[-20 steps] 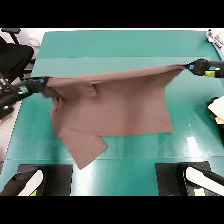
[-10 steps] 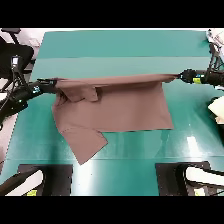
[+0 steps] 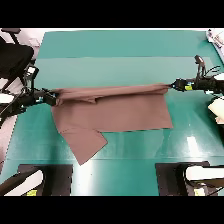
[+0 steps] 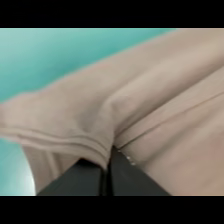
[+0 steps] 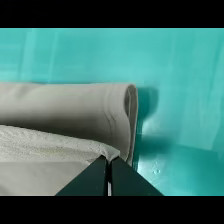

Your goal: Fold the shirts.

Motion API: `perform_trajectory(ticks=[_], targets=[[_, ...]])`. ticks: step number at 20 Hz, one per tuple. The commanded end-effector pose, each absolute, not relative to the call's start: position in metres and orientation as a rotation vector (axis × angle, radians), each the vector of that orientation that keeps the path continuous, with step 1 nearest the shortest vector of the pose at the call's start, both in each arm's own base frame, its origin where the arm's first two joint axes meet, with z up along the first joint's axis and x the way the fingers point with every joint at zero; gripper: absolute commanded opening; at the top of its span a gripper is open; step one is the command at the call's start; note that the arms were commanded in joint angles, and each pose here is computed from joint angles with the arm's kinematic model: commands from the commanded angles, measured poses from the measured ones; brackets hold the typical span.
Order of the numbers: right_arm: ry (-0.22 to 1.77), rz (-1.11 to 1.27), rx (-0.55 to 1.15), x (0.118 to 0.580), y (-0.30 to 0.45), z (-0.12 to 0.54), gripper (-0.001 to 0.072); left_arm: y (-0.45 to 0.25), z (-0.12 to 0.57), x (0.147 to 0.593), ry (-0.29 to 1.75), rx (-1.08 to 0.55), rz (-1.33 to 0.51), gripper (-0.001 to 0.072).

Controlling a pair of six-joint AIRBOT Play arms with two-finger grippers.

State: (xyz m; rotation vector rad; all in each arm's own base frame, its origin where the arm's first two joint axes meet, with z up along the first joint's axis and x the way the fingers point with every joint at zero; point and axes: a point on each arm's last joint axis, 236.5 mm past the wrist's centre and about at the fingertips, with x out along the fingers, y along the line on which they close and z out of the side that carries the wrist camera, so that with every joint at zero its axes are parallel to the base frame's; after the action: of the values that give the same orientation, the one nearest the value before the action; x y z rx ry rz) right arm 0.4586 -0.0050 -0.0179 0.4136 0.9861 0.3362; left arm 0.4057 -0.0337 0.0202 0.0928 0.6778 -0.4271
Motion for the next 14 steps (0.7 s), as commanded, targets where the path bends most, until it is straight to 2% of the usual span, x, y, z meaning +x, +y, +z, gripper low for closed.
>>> perform_trajectory(ticks=[1,4,8,14], targets=[[1.028,0.352,0.420,0.456,-0.003,-0.038,0.0015,-0.012,0.002,0.405,0.698,0.153,-0.342,0.0027],[1.008,0.344,0.392,0.460,-0.007,-0.039,0.0016,-0.010,-0.020,0.407,0.735,0.102,-0.325,0.0027],[1.022,0.356,0.397,0.457,-0.005,-0.040,0.0016,-0.026,-0.048,0.406,0.801,-0.056,-0.355,0.0027],[1.076,0.335,0.460,0.443,0.000,-0.056,0.0015,-0.032,-0.049,0.403,0.812,-0.073,-0.379,0.0026]])
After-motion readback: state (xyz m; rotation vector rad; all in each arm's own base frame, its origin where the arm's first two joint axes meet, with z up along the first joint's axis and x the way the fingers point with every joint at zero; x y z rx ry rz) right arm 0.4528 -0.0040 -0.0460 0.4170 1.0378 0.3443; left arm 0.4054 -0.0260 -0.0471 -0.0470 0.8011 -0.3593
